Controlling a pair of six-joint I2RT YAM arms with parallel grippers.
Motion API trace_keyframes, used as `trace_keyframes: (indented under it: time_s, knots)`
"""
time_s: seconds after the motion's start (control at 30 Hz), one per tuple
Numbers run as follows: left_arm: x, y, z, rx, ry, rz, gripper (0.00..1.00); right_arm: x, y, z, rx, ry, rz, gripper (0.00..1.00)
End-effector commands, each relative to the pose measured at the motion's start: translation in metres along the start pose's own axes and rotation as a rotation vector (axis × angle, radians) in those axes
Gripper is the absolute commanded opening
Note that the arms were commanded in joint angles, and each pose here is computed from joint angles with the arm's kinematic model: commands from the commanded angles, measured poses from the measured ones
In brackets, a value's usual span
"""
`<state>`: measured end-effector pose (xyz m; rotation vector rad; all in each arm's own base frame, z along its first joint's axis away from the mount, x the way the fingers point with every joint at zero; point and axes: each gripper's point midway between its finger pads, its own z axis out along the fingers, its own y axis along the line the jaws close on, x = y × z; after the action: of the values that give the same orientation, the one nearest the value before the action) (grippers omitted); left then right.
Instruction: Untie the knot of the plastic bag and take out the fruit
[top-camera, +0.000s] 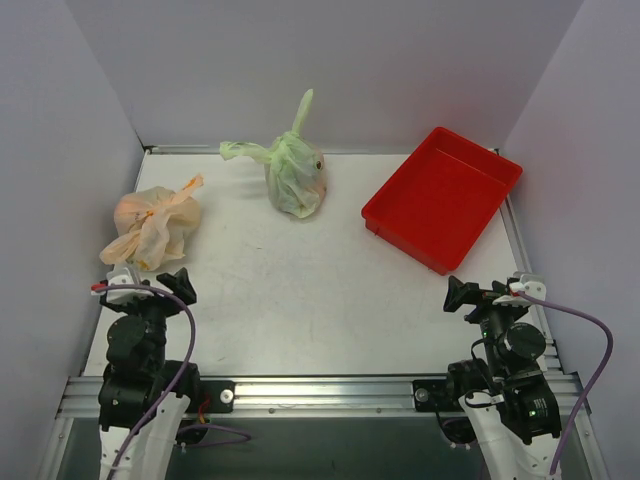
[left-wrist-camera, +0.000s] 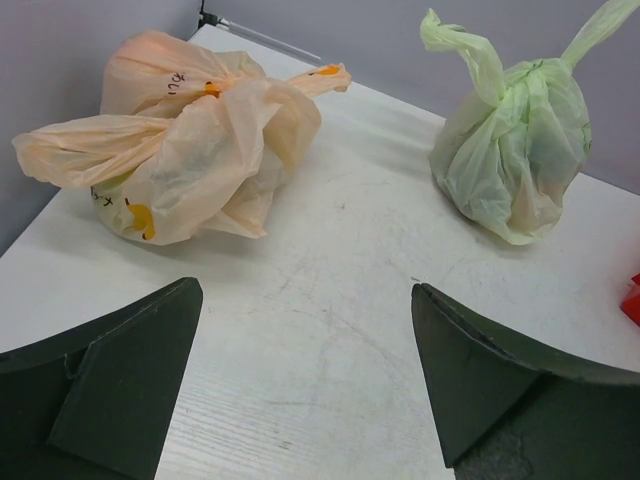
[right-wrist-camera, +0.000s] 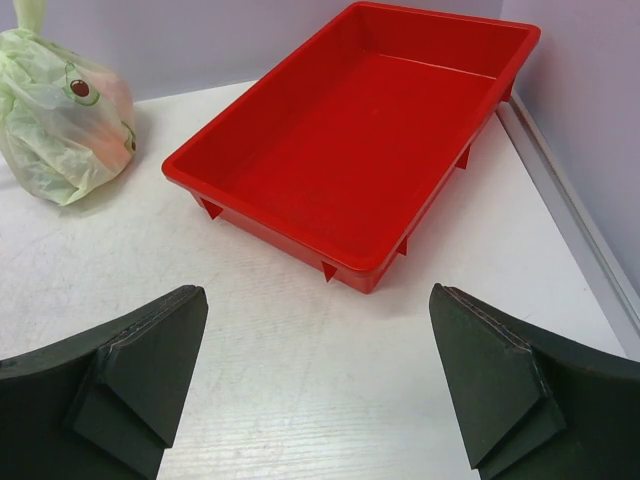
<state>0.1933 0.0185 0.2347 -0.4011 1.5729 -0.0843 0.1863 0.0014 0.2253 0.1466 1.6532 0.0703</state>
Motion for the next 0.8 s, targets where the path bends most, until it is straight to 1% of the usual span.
trace_keyframes:
  time_s: [0.0,0.13,0.2,0.27,0.3,0.33,0.5,0.53,0.6,0.63,0.67,0.7,0.73,0.77]
  knots:
    - [-0.013,-0.006,-0.001,0.006,0.004,-0.027,0.97,-0.016,0.001,-0.001,0.002,-0.031,0.008,1.00]
    - [0.001,-0.013,0.009,-0.011,0.120,-0.063,0.98,-0.014,-0.001,0.001,0.013,-0.018,-0.002,1.00]
    - [-0.001,-0.015,0.012,-0.020,0.133,-0.076,0.97,-0.012,-0.002,0.001,0.022,-0.013,-0.004,1.00]
    - [0.002,-0.012,0.021,-0.071,0.165,-0.088,0.97,-0.012,-0.003,0.001,0.030,-0.011,0.000,1.00]
    - [-0.003,-0.013,0.023,-0.085,0.165,-0.091,0.97,-0.011,-0.004,0.001,0.032,-0.009,-0.001,1.00]
    - [0.002,-0.014,0.031,-0.105,0.203,-0.083,0.97,-0.011,-0.004,0.001,0.035,-0.008,-0.002,1.00]
    - [-0.009,-0.014,0.057,-0.220,0.260,-0.088,0.97,-0.006,-0.002,0.002,0.026,0.005,-0.003,1.00]
    - [-0.017,-0.018,0.068,-0.242,0.273,-0.073,0.98,-0.003,-0.003,0.004,0.033,0.011,-0.001,1.00]
    - [-0.021,-0.018,0.080,-0.283,0.299,-0.048,0.97,-0.002,-0.005,0.005,0.049,0.016,0.009,1.00]
    - [-0.015,-0.012,0.091,-0.347,0.342,-0.010,0.98,-0.002,-0.004,0.005,0.046,0.017,0.011,1.00]
    - [-0.029,-0.016,0.100,-0.360,0.326,-0.010,0.97,-0.002,-0.003,0.004,0.038,0.018,0.010,1.00]
    - [-0.020,-0.015,0.113,-0.394,0.366,0.014,0.97,-0.003,-0.001,0.004,0.031,0.012,0.012,1.00]
    - [-0.021,-0.011,0.120,-0.422,0.373,0.019,0.97,-0.003,-0.001,0.003,0.029,0.010,0.013,1.00]
    - [-0.031,-0.014,0.130,-0.429,0.357,0.007,0.97,-0.004,-0.001,0.003,0.029,0.008,0.015,1.00]
